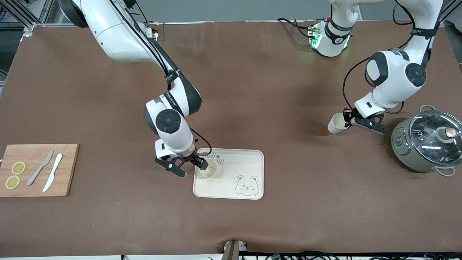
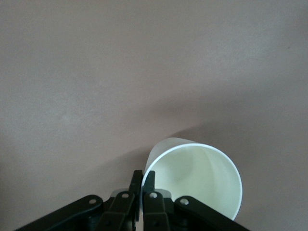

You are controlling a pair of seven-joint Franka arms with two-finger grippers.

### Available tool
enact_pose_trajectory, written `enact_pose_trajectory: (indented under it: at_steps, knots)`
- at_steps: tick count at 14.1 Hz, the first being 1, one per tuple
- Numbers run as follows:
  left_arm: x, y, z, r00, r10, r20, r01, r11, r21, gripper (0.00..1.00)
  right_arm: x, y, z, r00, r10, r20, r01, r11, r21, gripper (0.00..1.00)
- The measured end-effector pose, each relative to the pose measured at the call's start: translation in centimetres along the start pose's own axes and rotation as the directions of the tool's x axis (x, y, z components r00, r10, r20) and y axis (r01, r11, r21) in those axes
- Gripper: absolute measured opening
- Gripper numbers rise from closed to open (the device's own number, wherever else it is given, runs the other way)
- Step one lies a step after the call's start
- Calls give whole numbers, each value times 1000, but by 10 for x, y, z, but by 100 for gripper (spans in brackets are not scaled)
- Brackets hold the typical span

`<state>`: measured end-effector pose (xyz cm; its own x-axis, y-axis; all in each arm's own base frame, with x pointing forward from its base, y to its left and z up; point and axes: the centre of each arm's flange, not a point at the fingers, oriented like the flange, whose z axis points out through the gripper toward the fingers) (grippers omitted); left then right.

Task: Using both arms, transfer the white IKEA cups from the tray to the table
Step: 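Lower the right gripper over the other cup while the left gripper carries its cup, then close the right gripper on the cup while the left gripper lowers its cup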

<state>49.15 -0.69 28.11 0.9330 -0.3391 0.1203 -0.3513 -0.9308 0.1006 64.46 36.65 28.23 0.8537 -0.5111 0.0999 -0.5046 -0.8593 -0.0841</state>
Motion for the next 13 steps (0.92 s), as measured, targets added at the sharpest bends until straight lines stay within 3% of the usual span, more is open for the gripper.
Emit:
enact_pose_trajectory:
  at_steps: [4,13]
  knots:
    - [-13,-16,4,1000,8,-8,-9,1000,-29,5,-4,-1,8,1000,-1,4,1,1000,-8,100]
    - [-30,-34,35,1000,15,-1,-15,1000,-10,5,-6,-2,34,1000,-4,1,4,1000,2,100]
